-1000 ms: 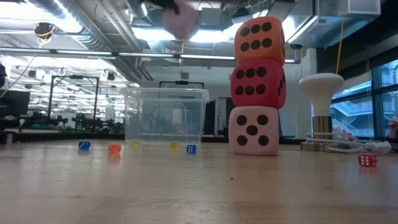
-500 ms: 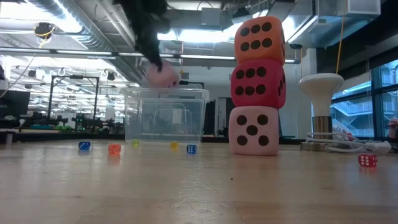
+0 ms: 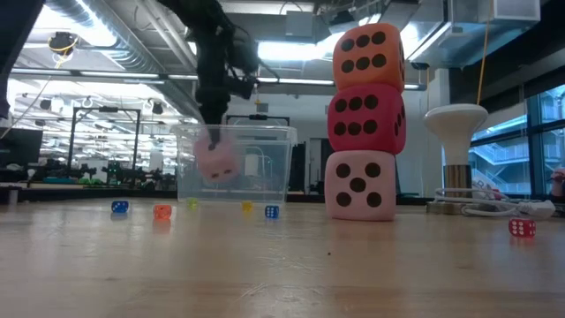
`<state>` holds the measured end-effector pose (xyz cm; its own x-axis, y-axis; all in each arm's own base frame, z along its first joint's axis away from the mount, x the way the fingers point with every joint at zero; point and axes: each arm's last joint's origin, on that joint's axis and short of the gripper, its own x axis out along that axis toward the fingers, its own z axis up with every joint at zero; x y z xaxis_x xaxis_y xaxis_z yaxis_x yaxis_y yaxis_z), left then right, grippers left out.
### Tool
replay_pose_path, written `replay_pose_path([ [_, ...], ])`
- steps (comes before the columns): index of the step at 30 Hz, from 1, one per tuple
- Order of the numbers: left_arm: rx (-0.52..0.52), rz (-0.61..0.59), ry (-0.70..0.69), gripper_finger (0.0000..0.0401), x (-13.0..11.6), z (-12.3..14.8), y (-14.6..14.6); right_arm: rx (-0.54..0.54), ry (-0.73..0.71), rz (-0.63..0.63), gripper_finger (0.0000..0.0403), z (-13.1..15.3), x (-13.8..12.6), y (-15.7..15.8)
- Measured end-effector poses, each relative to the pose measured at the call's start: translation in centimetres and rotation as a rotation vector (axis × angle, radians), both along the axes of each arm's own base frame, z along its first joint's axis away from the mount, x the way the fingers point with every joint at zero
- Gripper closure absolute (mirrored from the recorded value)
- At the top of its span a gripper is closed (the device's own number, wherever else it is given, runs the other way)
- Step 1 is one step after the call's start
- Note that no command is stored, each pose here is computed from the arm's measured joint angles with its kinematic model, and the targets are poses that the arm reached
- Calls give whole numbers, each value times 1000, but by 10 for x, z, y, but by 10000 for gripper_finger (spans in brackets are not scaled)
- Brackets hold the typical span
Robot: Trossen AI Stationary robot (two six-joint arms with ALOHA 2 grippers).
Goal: Pick & Place Dice
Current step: Put the top large pink dice into the transparent bin
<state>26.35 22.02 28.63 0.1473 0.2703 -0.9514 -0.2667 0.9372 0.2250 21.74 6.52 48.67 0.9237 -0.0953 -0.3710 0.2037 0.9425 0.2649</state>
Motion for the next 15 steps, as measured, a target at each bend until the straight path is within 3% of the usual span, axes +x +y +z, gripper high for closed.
replay_pose_path([
  [15,34,-99,138,363,16,-18,-9,21,-2,-8,83,0,0,0],
])
